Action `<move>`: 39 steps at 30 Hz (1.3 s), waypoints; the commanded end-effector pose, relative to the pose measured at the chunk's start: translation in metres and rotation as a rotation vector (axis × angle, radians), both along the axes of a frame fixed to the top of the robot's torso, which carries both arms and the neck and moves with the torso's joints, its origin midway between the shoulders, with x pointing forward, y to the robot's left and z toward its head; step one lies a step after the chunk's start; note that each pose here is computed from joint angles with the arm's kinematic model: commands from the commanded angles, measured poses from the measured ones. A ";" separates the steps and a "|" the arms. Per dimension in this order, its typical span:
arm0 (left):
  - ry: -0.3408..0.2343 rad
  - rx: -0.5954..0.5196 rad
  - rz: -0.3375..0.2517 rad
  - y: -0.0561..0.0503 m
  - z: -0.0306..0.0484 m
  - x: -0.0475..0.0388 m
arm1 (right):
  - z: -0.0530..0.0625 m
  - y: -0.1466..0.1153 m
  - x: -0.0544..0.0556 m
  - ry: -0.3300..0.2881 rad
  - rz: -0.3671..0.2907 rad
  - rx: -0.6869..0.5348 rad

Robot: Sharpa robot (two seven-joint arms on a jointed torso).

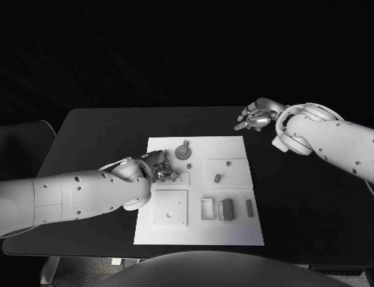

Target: Assemble the parts on the task board

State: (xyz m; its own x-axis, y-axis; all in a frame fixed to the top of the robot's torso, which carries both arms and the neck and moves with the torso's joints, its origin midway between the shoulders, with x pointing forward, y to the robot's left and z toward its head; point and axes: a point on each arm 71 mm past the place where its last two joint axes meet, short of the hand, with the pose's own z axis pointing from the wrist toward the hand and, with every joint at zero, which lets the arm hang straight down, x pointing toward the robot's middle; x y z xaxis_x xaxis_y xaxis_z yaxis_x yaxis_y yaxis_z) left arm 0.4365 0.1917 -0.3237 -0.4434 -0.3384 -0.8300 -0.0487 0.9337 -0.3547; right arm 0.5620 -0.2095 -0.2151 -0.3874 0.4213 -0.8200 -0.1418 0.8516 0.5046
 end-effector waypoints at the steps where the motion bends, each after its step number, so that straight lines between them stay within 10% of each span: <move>1: 0.030 0.001 -0.025 -0.003 -0.0053 -0.0026 | -0.001 0.001 0.000 0.008 0.010 -0.006; 39: 0.047 0.003 -0.047 -0.004 -0.0087 -0.0036 | -0.001 -0.001 -0.001 0.009 0.010 -0.006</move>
State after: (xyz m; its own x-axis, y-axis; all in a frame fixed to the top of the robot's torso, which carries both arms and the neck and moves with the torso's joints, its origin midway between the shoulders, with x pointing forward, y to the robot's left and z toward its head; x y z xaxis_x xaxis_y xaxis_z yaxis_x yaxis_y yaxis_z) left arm 0.4388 0.1921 -0.3242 -0.4504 -0.3321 -0.8288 -0.0371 0.9344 -0.3543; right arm 0.5618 -0.2113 -0.2152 -0.3875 0.4210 -0.8201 -0.1393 0.8527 0.5035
